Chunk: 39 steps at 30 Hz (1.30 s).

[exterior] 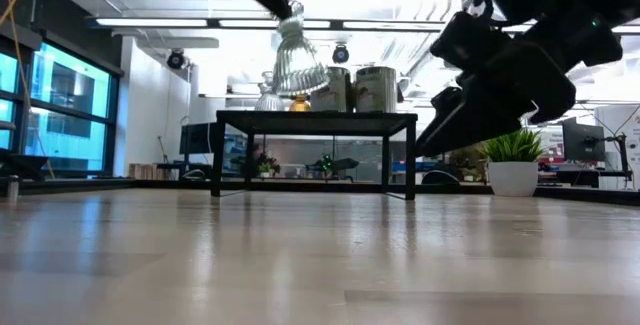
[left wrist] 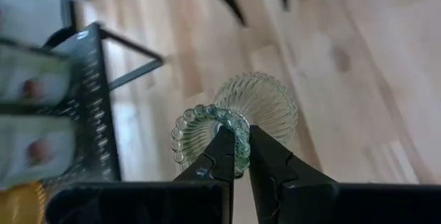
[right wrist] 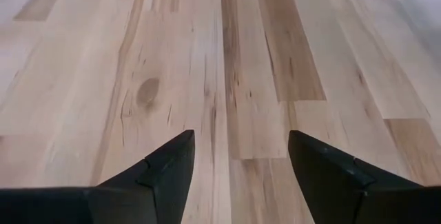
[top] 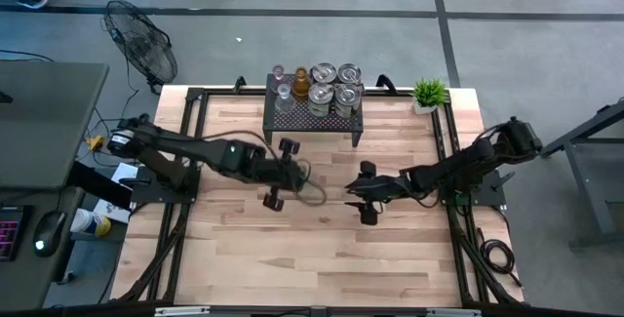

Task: Pick & Place candle stick holders
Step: Put the green glass candlestick on the shelf aligned with the other candlesticks

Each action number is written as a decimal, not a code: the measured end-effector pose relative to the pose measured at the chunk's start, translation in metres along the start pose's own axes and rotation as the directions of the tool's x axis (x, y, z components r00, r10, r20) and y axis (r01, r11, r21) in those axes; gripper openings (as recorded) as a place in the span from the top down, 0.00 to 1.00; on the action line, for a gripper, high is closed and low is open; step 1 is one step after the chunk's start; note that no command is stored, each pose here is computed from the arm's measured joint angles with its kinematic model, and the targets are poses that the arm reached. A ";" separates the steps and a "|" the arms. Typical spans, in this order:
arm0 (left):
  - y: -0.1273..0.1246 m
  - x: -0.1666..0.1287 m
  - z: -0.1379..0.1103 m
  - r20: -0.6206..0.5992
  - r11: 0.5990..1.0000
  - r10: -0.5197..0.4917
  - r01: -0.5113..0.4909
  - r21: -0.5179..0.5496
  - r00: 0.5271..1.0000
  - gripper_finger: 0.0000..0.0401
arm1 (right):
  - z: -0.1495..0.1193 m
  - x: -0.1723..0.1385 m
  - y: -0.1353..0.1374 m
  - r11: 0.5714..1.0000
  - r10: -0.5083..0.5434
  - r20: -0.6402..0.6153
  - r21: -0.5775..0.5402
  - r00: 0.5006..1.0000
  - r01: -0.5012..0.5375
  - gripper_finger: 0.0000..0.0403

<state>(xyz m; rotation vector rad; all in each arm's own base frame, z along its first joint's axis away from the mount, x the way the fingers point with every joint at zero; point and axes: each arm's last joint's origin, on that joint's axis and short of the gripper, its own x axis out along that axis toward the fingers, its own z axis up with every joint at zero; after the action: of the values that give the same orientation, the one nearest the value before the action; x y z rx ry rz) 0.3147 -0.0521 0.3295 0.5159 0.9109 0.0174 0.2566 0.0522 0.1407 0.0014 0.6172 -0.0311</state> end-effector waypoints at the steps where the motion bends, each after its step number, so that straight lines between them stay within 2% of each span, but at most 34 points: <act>1: 0.007 -0.003 0.001 -0.004 1.000 0.008 -0.008 -0.018 1.000 0.97 | -0.001 0.000 0.000 1.000 0.001 -0.004 -0.002 1.000 -0.001 0.44; 4: 0.025 -0.009 0.000 -0.030 0.997 0.030 -0.032 -0.069 0.999 0.97 | -0.003 0.000 0.000 1.000 0.008 -0.010 -0.005 1.000 -0.008 0.44; 9: 0.059 -0.010 -0.008 -0.060 0.972 0.083 -0.094 -0.217 0.995 0.97 | -0.005 -0.001 0.000 1.000 0.011 -0.009 -0.026 1.000 -0.011 0.44; 14: 0.089 -0.009 -0.018 -0.085 0.908 0.133 -0.156 -0.389 0.988 0.97 | -0.004 0.000 0.000 0.998 0.016 0.002 -0.063 1.000 -0.016 0.44; 21: 0.118 -0.005 -0.036 -0.125 0.815 0.154 -0.198 -0.545 0.980 0.97 | -0.004 0.000 0.000 0.995 0.017 0.004 -0.100 1.000 -0.017 0.44; 25: 0.127 -0.003 -0.042 -0.138 0.784 0.152 -0.204 -0.586 0.979 0.97 | -0.004 0.000 0.000 0.990 0.016 0.004 -0.140 1.000 -0.016 0.44; 30: 0.138 0.000 -0.037 -0.197 0.763 0.105 -0.206 -0.613 0.975 0.97 | -0.004 0.000 -0.001 0.985 0.014 0.003 -0.173 1.000 -0.014 0.44; 35: 0.149 0.010 -0.024 -0.273 0.765 0.049 -0.211 -0.608 0.961 0.97 | -0.004 0.000 -0.001 0.980 0.013 -0.005 -0.199 1.000 -0.014 0.44; 39: 0.156 0.017 -0.015 -0.316 0.773 0.047 -0.235 -0.590 0.948 0.97 | -0.005 0.000 -0.001 0.977 0.018 -0.012 -0.211 1.000 -0.020 0.44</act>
<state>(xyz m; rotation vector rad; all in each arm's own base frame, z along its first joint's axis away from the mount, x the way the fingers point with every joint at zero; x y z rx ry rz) 0.3452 0.0944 0.3773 -0.0499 1.0784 0.5351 0.2535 0.0517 0.1367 -0.1990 0.6278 0.0531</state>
